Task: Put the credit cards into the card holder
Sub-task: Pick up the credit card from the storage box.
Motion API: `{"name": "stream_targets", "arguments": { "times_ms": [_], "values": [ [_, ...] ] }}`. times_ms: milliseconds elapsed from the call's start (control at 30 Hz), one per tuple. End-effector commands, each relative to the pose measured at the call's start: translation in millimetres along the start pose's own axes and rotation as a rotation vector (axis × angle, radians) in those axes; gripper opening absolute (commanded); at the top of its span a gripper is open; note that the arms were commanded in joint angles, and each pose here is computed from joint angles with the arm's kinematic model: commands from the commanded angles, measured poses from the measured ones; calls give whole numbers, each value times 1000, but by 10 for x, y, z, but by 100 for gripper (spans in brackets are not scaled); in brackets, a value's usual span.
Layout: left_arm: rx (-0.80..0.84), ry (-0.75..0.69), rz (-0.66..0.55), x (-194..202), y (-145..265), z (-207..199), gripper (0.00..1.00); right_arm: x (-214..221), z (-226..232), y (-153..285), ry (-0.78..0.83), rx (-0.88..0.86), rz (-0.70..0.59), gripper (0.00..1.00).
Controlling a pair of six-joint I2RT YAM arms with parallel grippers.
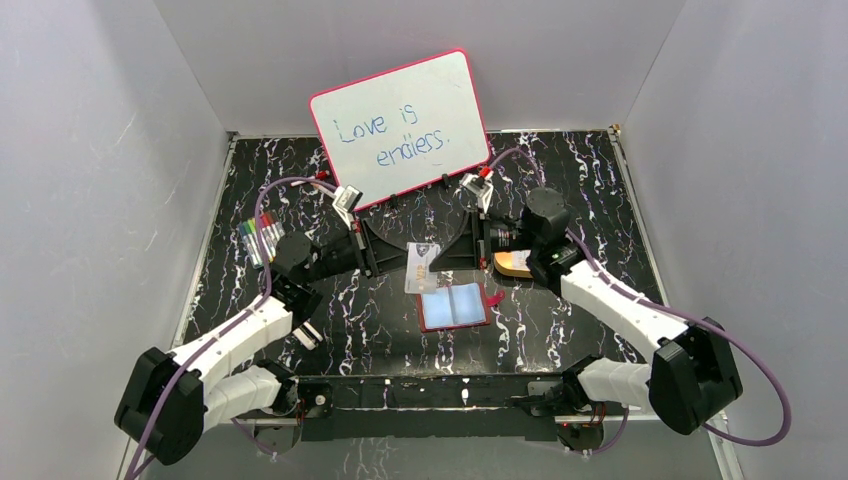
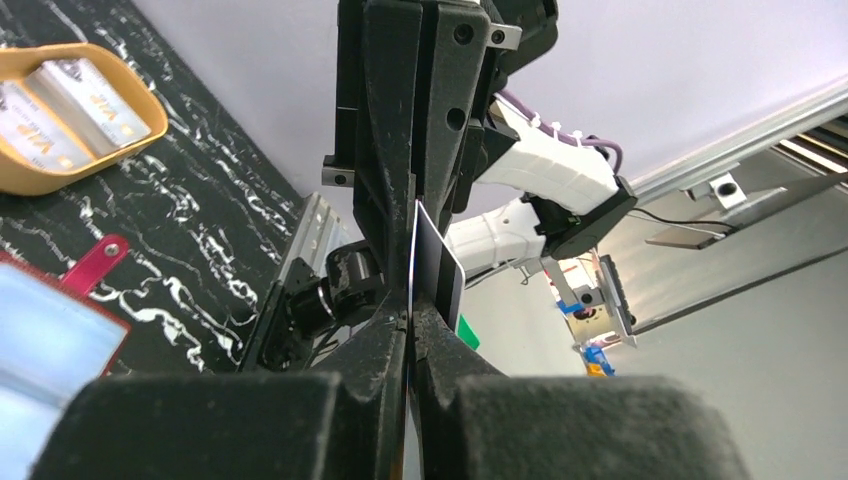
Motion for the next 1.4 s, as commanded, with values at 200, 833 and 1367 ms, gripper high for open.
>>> {"name": "stream_targets", "arguments": {
  "times_ms": [200, 833, 1367],
  "values": [
    [-181, 98, -116, -42, 30, 741, 0, 289, -508, 0, -125, 59, -82, 0],
    [-264, 190, -133, -121, -34, 1343, 0, 721, -1116, 210, -308, 90, -113, 27],
    [-334, 177, -284, -381, 185, 1408, 0, 575, -1065, 551, -295, 186, -200, 0]
  ]
}}
Point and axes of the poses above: each gripper's point midway between its finger pads, its own y axis back along the fingers, its own z axis along the line the jaws close on, x = y × z, the point moved 3 cm from there along y, back along the fingers, and after that the axes turned 12 degrees about y, right-handed, at the moved point
